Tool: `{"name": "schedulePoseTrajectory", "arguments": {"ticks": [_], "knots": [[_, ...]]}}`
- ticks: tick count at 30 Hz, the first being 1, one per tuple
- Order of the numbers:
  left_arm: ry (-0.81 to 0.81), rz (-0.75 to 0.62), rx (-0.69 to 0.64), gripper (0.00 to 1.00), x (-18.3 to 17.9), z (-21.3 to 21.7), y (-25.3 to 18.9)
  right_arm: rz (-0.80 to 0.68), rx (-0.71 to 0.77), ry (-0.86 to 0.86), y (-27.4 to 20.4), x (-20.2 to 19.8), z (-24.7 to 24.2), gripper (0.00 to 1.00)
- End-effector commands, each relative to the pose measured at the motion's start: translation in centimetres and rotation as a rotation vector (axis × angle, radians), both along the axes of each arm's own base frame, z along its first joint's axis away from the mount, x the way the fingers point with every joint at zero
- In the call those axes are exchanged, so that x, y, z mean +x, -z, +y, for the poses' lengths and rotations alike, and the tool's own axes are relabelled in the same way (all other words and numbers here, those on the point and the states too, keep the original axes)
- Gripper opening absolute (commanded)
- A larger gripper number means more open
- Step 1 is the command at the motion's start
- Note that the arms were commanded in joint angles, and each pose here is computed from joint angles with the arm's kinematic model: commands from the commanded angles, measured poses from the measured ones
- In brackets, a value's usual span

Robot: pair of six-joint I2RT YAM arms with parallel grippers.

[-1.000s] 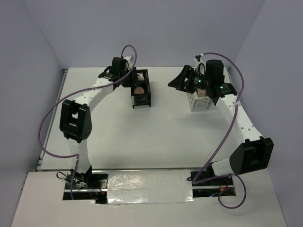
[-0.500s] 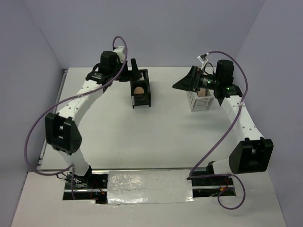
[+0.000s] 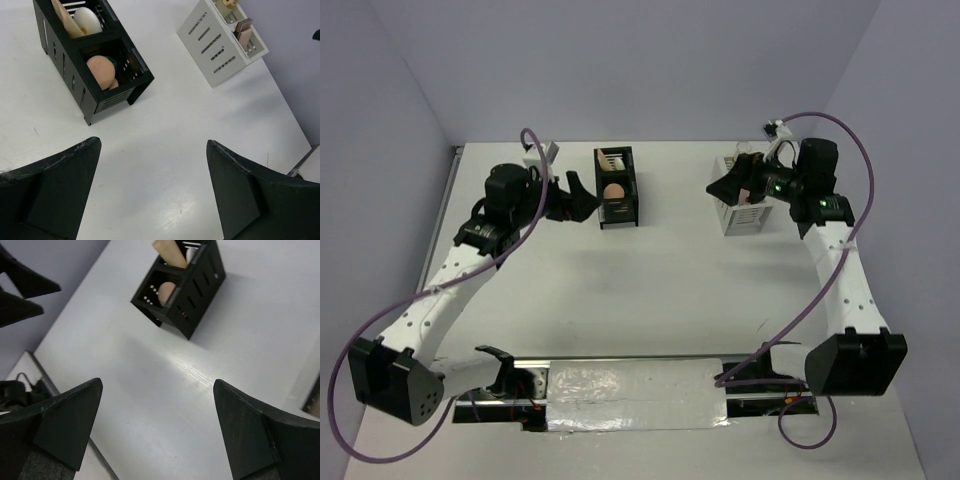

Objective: Organize the makeup

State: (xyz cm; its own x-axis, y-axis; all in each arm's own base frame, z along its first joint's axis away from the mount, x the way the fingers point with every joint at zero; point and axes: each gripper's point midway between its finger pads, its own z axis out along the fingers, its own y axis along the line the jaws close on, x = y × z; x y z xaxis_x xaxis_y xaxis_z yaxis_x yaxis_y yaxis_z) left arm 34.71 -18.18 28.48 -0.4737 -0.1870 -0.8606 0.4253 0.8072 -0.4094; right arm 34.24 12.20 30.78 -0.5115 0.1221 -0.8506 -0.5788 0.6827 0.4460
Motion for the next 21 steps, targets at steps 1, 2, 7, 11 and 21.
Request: {"name": "schedulePoseTrajectory", "arguments": {"ticks": [1,2,7,11,21], "knots": [[0.03,-0.106,-0.037,0.99,-1.6,0.6,-1.8,-0.133,-0.148,0.146,-0.5,-0.2,-3.0,1.0],[0.03,-0.103,-0.036,0.99,-1.9,0.9,-1.5,-0.147,-0.175,0.208,-0.6,-0.2,-4.0,1.0],[0.017,-0.088,-0.026,0.99,-3.2,2.4,0.2,-0.104,-0.203,0.368,0.9,-0.7,-6.3,1.0],[0.022,-0.083,-0.021,0.99,-3.8,2.9,1.1,-0.105,-0.224,0.534,1.0,-1.0,-8.8,1.0],[0.014,-0.072,-0.006,0.99,-4.8,3.9,2.8,-0.106,-0.263,0.624,1.5,-1.9,-10.5,1.0]]}}
